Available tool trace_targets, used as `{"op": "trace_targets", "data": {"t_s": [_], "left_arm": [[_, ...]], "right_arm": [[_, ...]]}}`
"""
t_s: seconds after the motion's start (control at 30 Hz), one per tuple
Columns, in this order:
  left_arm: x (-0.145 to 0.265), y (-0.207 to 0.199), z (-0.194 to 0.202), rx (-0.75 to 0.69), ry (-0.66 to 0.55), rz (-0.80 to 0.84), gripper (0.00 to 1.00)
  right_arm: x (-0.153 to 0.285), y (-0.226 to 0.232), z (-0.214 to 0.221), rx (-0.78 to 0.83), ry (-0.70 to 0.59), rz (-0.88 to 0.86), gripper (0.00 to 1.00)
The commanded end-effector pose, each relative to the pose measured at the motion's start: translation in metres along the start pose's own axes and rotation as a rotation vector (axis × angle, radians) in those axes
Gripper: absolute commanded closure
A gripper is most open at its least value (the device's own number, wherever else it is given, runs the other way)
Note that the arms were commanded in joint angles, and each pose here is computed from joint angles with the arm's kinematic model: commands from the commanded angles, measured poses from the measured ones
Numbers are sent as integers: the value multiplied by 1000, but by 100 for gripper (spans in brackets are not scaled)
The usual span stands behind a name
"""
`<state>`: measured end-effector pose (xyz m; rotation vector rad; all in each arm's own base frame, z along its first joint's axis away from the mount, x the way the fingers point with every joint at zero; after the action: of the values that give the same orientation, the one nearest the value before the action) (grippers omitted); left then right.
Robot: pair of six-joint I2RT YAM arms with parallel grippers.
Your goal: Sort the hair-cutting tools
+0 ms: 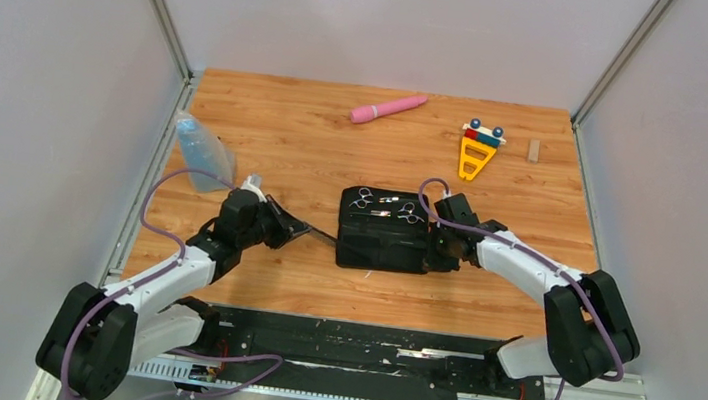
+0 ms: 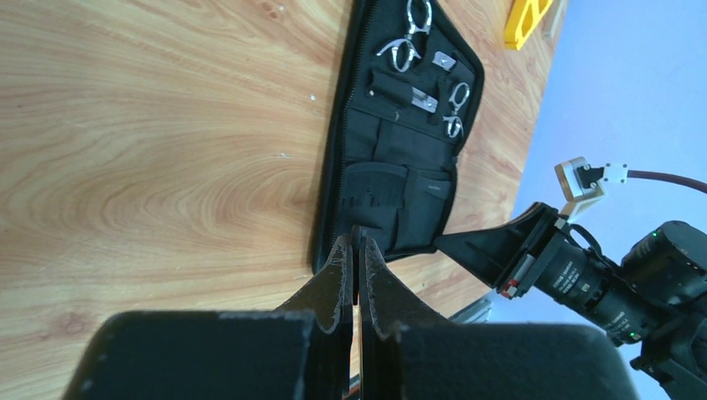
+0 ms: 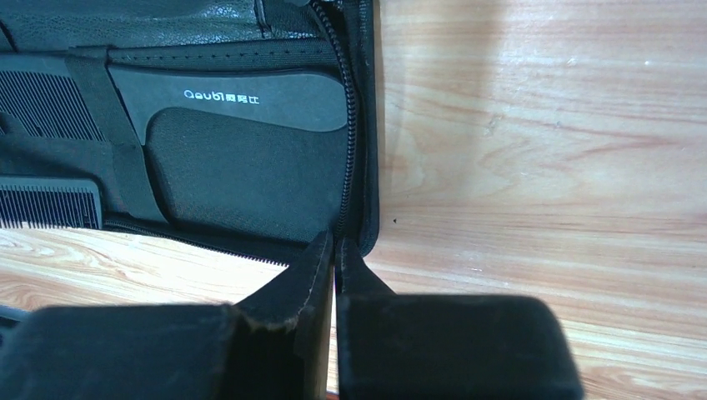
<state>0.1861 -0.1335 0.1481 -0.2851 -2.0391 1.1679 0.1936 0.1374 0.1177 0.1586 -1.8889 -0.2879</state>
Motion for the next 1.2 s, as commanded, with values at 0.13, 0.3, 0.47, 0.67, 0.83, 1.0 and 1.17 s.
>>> {"op": "trace_targets", "data": {"t_s": [0.13, 0.3, 0.47, 0.67, 0.83, 1.0, 1.17], "left_arm": [[7, 2, -5, -33, -136, -11, 100], [10, 4, -7, -30, -183, -16, 100], [5, 4, -3, -36, -151, -18, 100], [5, -1, 10, -68, -99, -26, 100], [8, -1, 20, -77, -71, -56, 100], [3, 1, 28, -84, -93, -78, 100], [-4, -2, 35, -109, -131, -74, 100]], "right_arm": [[-3, 6, -2, -20, -5, -53, 100], [-3, 7, -2, -18, -4, -64, 100], [-3, 10, -4, -8, 4, -95, 100], [-1, 13, -6, -3, 4, -114, 100], [2, 15, -8, -3, -4, -131, 100], [5, 18, -10, -9, -13, -156, 100], [6, 19, -10, -11, -15, -168, 100]]}}
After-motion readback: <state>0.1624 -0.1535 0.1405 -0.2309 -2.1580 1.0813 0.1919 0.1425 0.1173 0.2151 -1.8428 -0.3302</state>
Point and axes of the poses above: each gripper's point midway between its finger pads, its own x axis back along the fingers, its own y axis along the line the jaws close on, z = x × y, the point moved 10 cm from there along x, back along the fingers, and after that the axes turned 1 degree about -x, right-handed, at the moved point
